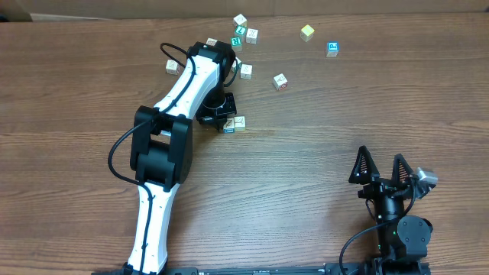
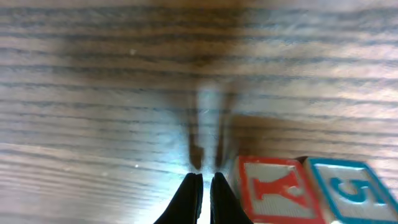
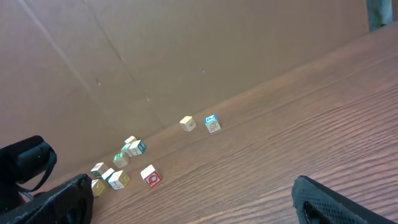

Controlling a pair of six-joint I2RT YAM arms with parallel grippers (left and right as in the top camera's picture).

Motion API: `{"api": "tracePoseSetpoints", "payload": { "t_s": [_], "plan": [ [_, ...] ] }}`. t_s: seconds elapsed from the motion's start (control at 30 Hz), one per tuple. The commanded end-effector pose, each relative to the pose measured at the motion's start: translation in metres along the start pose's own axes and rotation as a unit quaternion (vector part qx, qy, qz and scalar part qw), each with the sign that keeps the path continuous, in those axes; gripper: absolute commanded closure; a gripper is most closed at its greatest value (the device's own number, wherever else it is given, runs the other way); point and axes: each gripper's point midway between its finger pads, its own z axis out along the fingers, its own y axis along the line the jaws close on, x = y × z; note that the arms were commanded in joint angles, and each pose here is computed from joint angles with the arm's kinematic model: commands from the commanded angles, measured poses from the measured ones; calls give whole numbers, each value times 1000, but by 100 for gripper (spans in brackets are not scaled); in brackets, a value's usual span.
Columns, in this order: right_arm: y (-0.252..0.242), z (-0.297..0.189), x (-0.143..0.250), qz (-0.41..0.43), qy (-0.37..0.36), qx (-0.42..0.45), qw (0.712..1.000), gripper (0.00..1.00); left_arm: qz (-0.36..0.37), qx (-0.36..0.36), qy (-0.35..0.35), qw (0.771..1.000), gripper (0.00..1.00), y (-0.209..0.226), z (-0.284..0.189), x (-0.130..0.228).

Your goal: Form a horizontal line

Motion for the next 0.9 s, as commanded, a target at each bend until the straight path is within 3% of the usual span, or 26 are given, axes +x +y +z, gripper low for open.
{"api": "tracePoseSetpoints", "payload": {
  "t_s": [0.0,0.2,0.4,0.7,0.73,0.77,0.8,0.87],
  "plan": [
    [-3,0,1,-4,-2,5,1000,0,10,-34,-18,999,96,17,-14,-8],
    [-3,0,1,-4,-2,5,1000,0,-26,-1,-80,996,96,35,-77,-41],
    [-3,0,1,-4,-2,5,1000,0,-96,86,-150,980,96,80,-152,-73],
    [-3,0,1,-4,-2,5,1000,0,-151,94,-146,973,92,137,-155,-83],
    [-3,0,1,-4,-2,5,1000,0,-157,94,-145,972,87,143,-154,-84],
    [-3,0,1,-4,-2,5,1000,0,-161,93,-144,972,72,147,-154,-84],
    [-3,0,1,-4,-2,5,1000,0,-164,93,-142,972,48,150,-154,-83],
    [-3,0,1,-4,-2,5,1000,0,-166,93,-141,971,37,152,-154,-84]
  ]
}}
